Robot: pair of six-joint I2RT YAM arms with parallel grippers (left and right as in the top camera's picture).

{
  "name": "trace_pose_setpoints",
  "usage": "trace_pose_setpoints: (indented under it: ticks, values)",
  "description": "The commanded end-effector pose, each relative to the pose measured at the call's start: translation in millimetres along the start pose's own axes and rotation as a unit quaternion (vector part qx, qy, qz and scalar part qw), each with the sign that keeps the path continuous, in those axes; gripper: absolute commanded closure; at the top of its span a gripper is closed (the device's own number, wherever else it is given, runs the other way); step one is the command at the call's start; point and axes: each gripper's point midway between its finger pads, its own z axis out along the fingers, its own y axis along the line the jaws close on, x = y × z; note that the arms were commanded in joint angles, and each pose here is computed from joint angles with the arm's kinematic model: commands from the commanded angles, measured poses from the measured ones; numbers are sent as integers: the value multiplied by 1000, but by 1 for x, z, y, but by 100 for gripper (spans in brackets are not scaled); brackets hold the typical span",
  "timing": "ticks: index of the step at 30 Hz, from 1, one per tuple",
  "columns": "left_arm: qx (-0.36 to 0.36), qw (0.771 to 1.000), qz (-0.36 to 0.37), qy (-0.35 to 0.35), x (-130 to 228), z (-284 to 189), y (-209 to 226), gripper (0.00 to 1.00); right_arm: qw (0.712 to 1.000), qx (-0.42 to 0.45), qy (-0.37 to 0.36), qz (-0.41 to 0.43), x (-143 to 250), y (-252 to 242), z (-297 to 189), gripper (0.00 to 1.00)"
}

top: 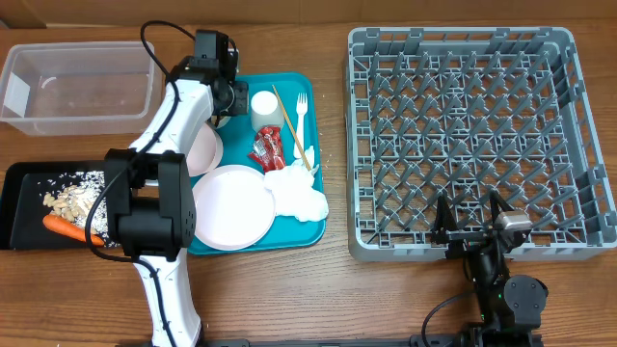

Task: Sort waste into correct bins and load items into the dishwasher rack
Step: 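Close the left gripper on the white bowl rim and lift it, then carry the white bowl left over the black tray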

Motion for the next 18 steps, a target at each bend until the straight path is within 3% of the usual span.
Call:
trace_pose_setpoints:
  ticks: [1, 11, 18]
  values:
    - [8, 1000, 3, -6, -8, 0, -7, 96, 1000, 6, -3, -3, 1, -3, 0, 0]
    - [65, 997, -12, -50, -55, -41, -29, 96, 1000, 6, -3, -3, 1, -3, 0, 0]
    - [66, 996, -28, -59, -78, -88, -30, 96, 1000, 6, -3, -3, 1, -3, 0, 0]
